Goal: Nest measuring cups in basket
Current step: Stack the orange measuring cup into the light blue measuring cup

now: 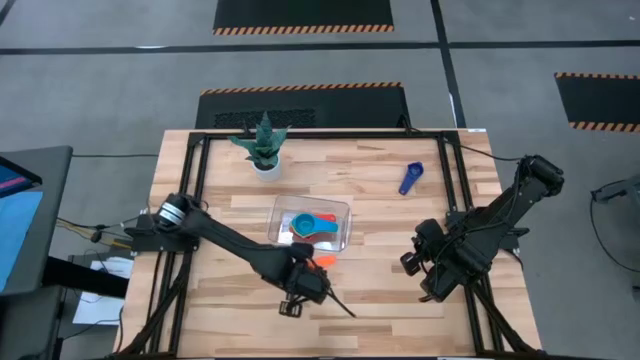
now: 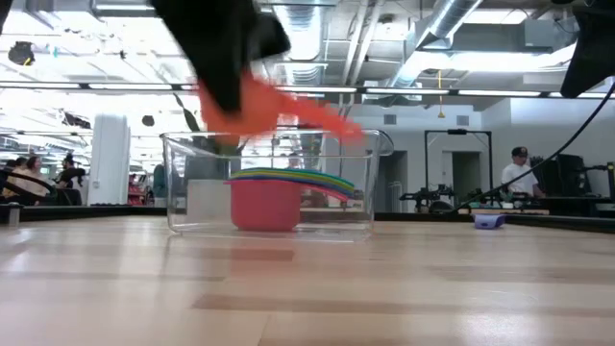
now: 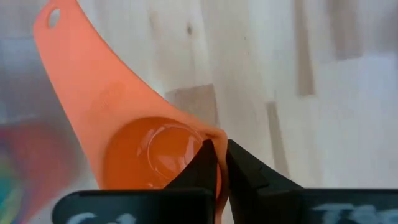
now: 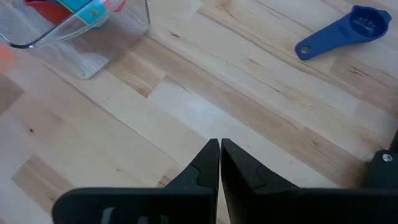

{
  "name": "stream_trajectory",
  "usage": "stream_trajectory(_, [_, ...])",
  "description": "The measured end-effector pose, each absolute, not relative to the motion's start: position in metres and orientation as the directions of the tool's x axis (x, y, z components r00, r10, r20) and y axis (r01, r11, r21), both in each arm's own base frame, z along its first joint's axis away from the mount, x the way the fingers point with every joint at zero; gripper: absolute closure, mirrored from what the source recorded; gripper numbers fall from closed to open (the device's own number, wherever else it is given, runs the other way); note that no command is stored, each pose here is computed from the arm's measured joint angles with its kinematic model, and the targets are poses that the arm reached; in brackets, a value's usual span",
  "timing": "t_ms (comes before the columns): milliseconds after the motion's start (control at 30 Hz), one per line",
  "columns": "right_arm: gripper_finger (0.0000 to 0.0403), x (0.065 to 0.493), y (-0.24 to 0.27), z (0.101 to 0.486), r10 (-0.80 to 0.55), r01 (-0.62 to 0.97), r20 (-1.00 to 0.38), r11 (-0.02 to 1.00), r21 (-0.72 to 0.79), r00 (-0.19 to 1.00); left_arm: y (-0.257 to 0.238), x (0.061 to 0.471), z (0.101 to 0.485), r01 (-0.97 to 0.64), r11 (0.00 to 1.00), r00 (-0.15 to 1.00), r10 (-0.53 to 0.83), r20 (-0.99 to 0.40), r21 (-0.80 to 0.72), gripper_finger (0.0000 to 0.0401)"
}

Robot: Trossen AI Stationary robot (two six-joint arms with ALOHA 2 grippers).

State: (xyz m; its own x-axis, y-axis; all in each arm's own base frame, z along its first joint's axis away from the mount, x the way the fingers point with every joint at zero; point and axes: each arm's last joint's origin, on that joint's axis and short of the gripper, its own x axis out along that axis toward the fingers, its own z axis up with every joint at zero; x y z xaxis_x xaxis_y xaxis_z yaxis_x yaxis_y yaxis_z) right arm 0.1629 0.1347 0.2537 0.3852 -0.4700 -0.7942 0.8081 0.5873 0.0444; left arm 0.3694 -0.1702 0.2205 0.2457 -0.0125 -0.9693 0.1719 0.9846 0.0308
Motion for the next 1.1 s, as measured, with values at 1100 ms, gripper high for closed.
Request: stream_trajectory(1100, [0.0365, 0.166, 0.139, 0.254, -0.44, 0.8, -0.796, 0.594, 0.09, 0.416, -0.048, 0.375, 0.246, 0.462, 0.876, 0.12, 0.094, -0.988, 0.139, 0.0401])
